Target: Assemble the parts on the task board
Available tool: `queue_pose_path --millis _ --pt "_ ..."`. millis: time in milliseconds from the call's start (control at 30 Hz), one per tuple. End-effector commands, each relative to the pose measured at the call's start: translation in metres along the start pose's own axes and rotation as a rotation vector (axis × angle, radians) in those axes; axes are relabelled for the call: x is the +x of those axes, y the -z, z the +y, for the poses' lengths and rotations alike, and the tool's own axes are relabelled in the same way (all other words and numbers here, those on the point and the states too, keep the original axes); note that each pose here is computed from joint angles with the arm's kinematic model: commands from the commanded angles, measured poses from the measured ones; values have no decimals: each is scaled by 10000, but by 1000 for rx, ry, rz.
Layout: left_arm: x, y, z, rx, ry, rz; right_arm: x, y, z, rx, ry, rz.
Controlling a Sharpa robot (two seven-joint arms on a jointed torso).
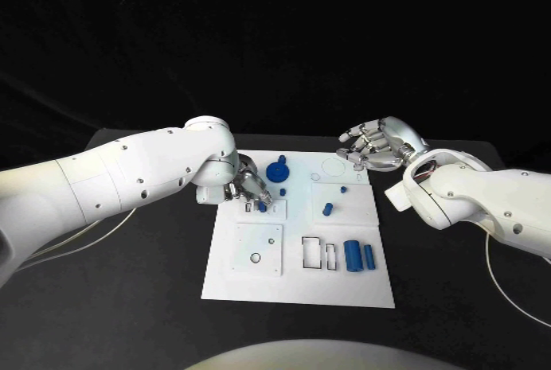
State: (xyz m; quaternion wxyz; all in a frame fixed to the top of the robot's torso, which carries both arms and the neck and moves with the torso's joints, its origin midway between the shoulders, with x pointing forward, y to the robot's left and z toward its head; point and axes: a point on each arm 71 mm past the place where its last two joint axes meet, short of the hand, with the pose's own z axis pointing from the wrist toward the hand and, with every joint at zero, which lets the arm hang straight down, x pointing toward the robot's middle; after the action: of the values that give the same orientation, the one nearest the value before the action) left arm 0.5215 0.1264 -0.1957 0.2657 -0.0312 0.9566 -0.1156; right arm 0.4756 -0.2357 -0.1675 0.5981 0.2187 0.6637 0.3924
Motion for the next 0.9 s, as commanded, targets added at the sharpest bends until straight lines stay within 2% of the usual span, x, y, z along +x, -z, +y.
queue_pose_path --millis 33,900 --pt "11 -18 12 -9 -10 -8 16 3 9 -12 8 16" --pt "8 -13 25 -9 -7 -10 22 6 0 -11 8 18"
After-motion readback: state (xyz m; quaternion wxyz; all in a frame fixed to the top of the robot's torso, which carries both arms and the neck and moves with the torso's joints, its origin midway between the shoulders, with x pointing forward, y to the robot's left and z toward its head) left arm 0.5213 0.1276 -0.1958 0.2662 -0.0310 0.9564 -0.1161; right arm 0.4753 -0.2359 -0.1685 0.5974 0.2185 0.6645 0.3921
